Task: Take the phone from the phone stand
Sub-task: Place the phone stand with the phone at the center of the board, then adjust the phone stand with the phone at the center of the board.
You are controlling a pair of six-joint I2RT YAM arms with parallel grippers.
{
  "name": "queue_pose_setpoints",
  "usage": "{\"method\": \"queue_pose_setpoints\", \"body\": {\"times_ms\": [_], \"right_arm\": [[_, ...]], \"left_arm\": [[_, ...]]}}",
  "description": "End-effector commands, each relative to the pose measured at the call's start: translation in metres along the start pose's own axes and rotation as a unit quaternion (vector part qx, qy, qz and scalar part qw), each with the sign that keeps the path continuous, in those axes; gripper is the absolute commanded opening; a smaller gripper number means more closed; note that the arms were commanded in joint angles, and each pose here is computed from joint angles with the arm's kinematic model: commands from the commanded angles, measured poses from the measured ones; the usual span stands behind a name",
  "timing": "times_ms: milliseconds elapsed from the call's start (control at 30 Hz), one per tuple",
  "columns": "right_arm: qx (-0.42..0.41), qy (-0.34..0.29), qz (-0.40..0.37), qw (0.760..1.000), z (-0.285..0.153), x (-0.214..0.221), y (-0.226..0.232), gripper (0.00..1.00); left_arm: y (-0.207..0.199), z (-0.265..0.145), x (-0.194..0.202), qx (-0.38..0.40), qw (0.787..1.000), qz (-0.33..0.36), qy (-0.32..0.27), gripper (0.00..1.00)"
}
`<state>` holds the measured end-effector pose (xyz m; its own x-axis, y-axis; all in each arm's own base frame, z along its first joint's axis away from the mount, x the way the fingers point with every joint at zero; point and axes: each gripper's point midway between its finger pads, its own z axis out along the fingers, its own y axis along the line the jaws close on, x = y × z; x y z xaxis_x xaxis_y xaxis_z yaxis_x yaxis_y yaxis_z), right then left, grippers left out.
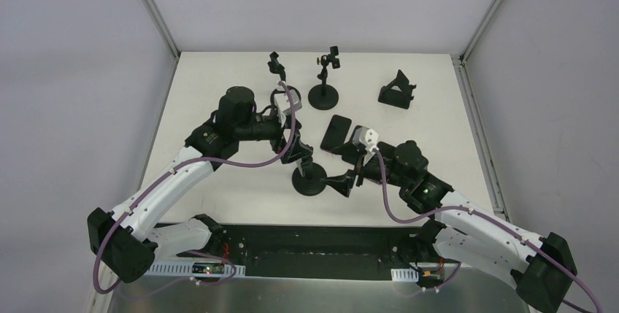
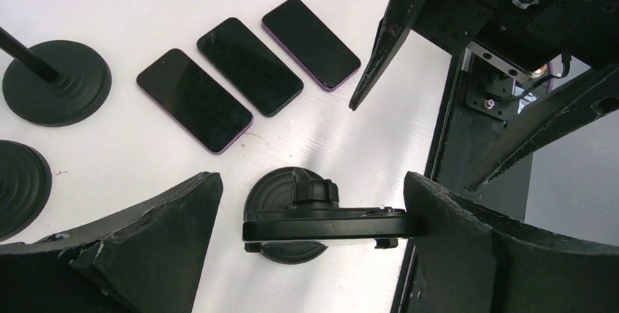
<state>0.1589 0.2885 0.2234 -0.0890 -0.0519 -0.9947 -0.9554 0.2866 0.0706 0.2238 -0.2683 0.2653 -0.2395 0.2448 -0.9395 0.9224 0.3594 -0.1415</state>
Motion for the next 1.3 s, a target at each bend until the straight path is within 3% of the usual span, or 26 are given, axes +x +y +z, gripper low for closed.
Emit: {"method": "queue_pose_setpoints", "body": {"times_ms": [0, 567, 800, 1000, 1267], "right_arm": [[0.007, -0.023, -0.002, 1.0, -0.003, -0.013, 0.0, 0.95], [0.055, -0.041, 0.048, 0.996, 0.01, -0.035, -0.003, 0.95], [0.127, -0.052, 0.082, 0.987, 0.031, -0.053, -0.012, 0.93], [0.189, -0.051, 0.091, 0.976, 0.039, -0.061, -0.019, 0.91], [0.22, -0.03, 0.088, 0.971, 0.044, -0.064, -0.02, 0.89]], "left_arm": [[0.003, -0.005, -0.033, -0.012, 0.999, 0.029, -0.039, 0.99], [-0.002, -0.034, -0.091, -0.047, 0.993, 0.017, -0.105, 0.99], [0.029, -0.042, -0.082, -0.102, 0.988, -0.039, -0.105, 0.99], [0.076, -0.047, -0.07, -0.142, 0.97, -0.165, -0.105, 0.97], [0.101, -0.043, -0.031, -0.195, 0.959, -0.194, -0.076, 0.91]]}}
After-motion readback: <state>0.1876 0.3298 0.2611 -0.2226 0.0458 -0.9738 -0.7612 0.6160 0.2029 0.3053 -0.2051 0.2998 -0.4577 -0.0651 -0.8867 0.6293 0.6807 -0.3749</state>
